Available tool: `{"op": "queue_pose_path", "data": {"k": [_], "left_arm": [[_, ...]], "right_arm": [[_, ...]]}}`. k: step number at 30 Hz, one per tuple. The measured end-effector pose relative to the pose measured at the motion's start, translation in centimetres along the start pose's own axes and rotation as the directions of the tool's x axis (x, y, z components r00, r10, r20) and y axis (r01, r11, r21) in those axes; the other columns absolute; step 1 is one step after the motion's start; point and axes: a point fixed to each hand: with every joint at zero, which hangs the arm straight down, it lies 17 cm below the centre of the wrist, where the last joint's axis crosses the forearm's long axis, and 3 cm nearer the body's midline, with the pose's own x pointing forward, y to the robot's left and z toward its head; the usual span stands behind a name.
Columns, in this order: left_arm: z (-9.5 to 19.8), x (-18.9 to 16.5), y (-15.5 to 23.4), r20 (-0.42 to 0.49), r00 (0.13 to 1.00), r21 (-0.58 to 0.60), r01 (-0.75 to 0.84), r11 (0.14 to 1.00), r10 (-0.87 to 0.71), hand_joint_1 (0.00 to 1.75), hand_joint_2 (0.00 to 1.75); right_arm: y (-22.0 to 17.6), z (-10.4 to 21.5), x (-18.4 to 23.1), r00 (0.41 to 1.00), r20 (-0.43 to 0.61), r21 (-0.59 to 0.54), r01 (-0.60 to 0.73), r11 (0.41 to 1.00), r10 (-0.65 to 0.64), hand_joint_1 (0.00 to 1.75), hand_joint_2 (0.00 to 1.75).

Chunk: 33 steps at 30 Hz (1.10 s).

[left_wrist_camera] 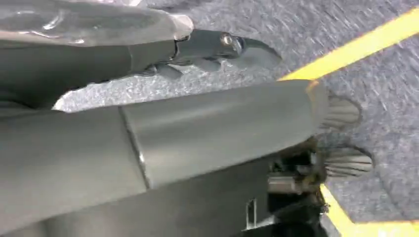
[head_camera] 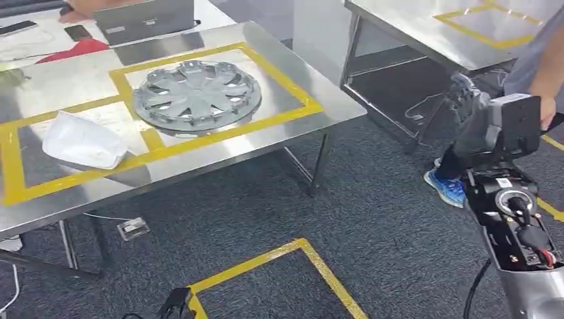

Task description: Take the parts from the cabinet and place them on the table.

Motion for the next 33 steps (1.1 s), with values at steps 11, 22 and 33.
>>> {"op": "queue_pose_path", "data": {"k": [11, 22, 33], "left_arm": [[0.0, -0.4, -0.1, -0.006, 1.0, -0.001, -0.005, 1.0, 0.005, 0.0, 0.0], [0.0, -1.0, 0.1, -0.015, 1.0, 0.007, -0.012, 1.0, 0.012, 0.0, 0.0], [0.1, -1.5, 0.1, -0.014, 1.0, 0.01, -0.017, 1.0, 0.018, 0.0, 0.0]], "right_arm": [[-2.2, 1.3, -1.7, 0.999, -0.036, -0.06, -0.011, 0.998, 0.009, 0.0, 0.0], [-4.0, 3.1, -3.2, 0.997, -0.08, -0.116, -0.009, 0.993, 0.0, 0.0, 0.0], [-10.1, 10.8, -10.6, 0.961, -0.278, -0.283, -0.087, 0.955, 0.005, 0.0, 0.0]]}}
